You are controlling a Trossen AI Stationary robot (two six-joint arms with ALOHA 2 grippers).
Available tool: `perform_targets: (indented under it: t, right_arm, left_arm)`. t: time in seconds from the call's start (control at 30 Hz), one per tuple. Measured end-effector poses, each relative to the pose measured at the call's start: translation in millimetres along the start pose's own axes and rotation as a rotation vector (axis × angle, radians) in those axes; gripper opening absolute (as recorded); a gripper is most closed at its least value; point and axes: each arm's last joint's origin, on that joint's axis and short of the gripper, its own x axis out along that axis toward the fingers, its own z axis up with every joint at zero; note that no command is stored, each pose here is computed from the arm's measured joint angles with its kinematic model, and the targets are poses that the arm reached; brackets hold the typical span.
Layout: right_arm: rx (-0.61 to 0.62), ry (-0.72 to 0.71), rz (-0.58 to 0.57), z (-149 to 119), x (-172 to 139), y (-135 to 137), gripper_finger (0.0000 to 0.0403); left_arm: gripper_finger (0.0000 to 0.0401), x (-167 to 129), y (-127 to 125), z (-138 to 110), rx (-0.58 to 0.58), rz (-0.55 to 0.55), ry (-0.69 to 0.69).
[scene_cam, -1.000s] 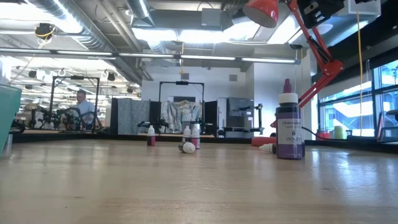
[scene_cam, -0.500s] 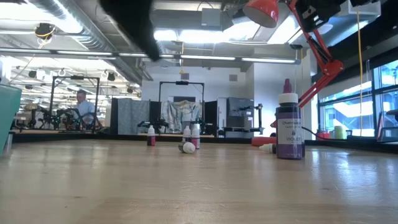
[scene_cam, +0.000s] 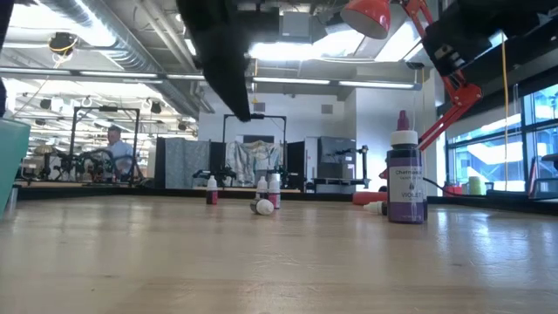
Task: Pick & Place food coloring
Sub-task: Put the pink food coloring into the blue bin
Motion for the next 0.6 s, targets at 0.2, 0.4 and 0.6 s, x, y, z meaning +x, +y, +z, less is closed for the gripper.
perform_targets:
  t: [0.2, 0.4, 0.6]
  right_arm:
    - [0.052, 0.000, 0.000, 0, 0, 0, 0.0157]
    - [0.031, 0.000, 0.000, 0, 0, 0, 0.0157]
    - [-0.058, -0.024, 0.006, 2, 0, 1, 0.0157]
  left_arm:
    - [0.0118, 24, 63, 9, -0.248, 0.063, 0.054]
    - [0.0119, 42, 125, 11, -0.554, 0.009, 0.060]
    - [0.0141, 49, 157, 5, -0.681, 0.052, 0.089]
